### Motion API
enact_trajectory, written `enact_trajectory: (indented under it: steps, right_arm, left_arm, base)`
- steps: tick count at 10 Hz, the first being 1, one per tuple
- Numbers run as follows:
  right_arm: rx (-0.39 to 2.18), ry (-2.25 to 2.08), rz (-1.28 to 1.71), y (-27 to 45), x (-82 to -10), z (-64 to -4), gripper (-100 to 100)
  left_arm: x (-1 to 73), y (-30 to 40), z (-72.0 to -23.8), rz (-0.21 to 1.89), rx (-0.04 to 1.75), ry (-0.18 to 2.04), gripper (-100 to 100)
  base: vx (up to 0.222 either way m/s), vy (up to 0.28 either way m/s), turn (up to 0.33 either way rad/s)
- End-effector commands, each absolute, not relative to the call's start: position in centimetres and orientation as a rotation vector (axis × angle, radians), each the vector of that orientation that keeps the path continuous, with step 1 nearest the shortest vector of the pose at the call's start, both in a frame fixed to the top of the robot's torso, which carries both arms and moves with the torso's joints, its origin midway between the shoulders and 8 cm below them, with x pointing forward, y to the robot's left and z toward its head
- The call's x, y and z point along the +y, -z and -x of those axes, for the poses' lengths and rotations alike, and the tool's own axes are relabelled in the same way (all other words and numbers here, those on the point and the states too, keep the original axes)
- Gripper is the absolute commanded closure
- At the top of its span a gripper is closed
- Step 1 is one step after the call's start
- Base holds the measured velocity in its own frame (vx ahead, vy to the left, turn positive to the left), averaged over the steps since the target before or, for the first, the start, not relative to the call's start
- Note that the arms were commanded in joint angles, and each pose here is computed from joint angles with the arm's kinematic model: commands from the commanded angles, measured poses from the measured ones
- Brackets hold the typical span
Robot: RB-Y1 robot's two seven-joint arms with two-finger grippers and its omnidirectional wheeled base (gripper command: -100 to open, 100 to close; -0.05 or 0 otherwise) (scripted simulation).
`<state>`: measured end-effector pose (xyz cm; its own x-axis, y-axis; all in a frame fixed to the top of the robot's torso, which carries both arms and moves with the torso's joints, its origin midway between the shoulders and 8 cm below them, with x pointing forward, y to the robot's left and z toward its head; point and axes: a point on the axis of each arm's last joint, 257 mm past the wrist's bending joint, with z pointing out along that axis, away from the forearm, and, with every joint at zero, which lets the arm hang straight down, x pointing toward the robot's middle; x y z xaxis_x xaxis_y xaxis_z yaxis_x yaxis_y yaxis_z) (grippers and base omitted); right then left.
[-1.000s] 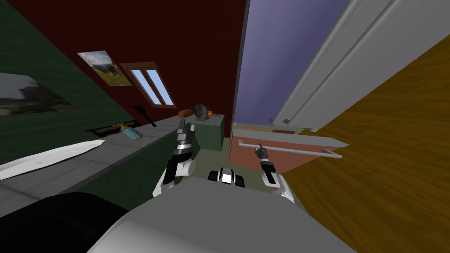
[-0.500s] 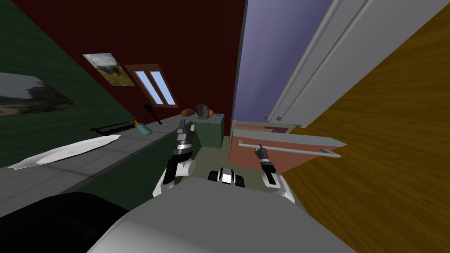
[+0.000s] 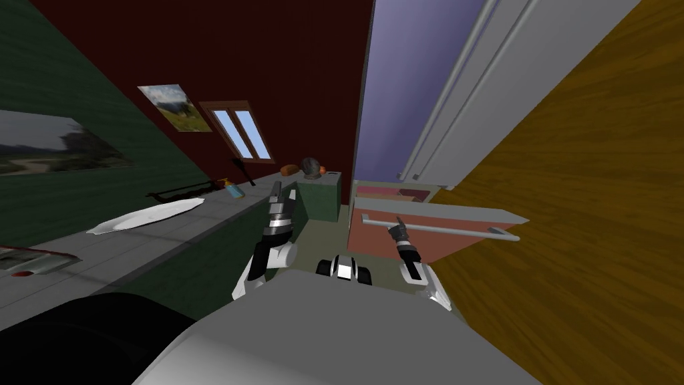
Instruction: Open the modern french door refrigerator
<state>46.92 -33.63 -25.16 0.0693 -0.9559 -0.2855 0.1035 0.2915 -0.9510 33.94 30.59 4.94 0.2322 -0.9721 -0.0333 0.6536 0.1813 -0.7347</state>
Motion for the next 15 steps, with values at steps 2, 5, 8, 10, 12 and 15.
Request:
enact_trajectory:
  steps: [2, 5, 8, 10, 12, 15]
  right_arm:
    - [1.226, 1.012, 0.932, 23.6, -34.7, -48.4, -100]
    - [1.233, 1.025, 0.926, 21.9, -36.0, -49.8, -100]
    - [1.238, 1.041, 0.915, 20.0, -37.3, -51.1, -100]
    - [1.273, 1.031, 0.930, 21.6, -37.2, -50.4, 0]
    - [1.289, 1.028, 0.936, 22.4, -37.3, -50.1, 0]
    - [1.302, 1.026, 0.940, 23.0, -37.4, -49.9, 0]
  left_arm:
    - [30.6, -4.9, -33.9, 0.675, 0.575, 1.241, 0]
    - [30.6, -4.9, -33.9, 0.675, 0.575, 1.241, 0]
    - [30.6, -4.9, -33.9, 0.675, 0.575, 1.241, 0]
    - [30.6, -4.9, -33.9, 0.675, 0.575, 1.241, 0]
    - [30.6, -4.9, -33.9, 0.675, 0.575, 1.241, 0]
    - [30.6, -4.9, -33.9, 0.675, 0.575, 1.241, 0]
  base:
    - [-0.014, 0.019, 0.045]
    - [-0.044, 0.026, 0.042]
    - [-0.069, 0.027, 0.044]
    - [-0.011, 0.002, 0.007]
    - [0.000, 0.000, 0.000]
    - [0.000, 0.000, 0.000]
